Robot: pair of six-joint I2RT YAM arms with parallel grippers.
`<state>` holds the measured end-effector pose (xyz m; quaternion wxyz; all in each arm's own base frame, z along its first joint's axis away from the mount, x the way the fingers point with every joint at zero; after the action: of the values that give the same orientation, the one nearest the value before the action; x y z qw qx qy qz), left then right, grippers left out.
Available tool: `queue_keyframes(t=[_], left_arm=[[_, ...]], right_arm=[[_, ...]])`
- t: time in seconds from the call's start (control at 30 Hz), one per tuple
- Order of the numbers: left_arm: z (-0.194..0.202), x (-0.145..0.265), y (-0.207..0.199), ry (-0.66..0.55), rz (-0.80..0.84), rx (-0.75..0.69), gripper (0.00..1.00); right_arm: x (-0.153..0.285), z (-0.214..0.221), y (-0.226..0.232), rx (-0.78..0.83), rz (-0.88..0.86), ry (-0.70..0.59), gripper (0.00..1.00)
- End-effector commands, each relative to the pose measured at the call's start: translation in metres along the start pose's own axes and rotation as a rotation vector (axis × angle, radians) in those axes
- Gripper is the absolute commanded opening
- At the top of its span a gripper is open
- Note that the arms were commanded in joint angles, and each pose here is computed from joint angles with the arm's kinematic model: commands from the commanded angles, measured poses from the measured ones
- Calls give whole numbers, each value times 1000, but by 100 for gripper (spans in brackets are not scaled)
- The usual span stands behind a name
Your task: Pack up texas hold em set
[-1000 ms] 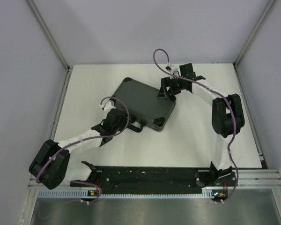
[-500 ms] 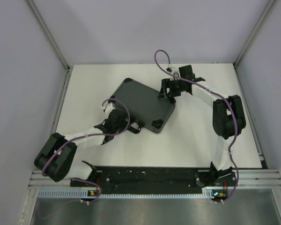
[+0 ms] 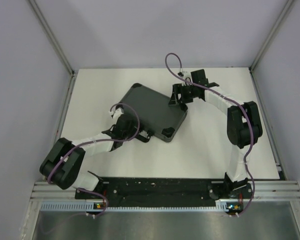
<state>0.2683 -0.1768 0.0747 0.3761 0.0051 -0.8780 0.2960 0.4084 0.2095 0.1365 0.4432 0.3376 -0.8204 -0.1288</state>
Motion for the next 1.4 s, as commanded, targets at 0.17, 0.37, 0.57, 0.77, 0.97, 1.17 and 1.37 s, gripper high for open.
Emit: queue_keyframes(t=[0.17, 0.37, 0.57, 0.77, 0.97, 1.17, 1.37], left_arm=[[-3, -8, -17, 23, 66, -49, 0], [-3, -14, -18, 8, 76, -27, 0], [-5, -20, -20, -15, 87, -33, 0], [-9, -24, -25, -47, 117, -34, 0], [-9, -29, -26, -54, 138, -27, 0], [-16, -27, -25, -76, 147, -15, 0], [-44, -3, -26, -137, 84, -85, 0]], right_arm=[[8, 16, 30, -31, -66, 63, 72], [6, 28, 35, -38, -85, 93, 71], [1, 36, 46, -33, -140, 125, 66], [-6, 54, 63, -17, -241, 194, 65], [-12, 66, 72, -32, -267, 243, 62], [-9, 57, 75, -37, -214, 211, 63], [9, -1, 67, 0, 38, 41, 70]])
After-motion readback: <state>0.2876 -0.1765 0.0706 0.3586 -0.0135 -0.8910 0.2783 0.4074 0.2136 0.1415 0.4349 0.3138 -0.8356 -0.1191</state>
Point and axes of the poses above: each gripper's point midway between its finger pads, its own x axis back along the fingers, its own y axis along the line the jaws close on, z = x × y, the point moved 5 cm from there along x, back along the fingers, and after that the axes turned 4 degrees about -x, right-handed, at the moved point
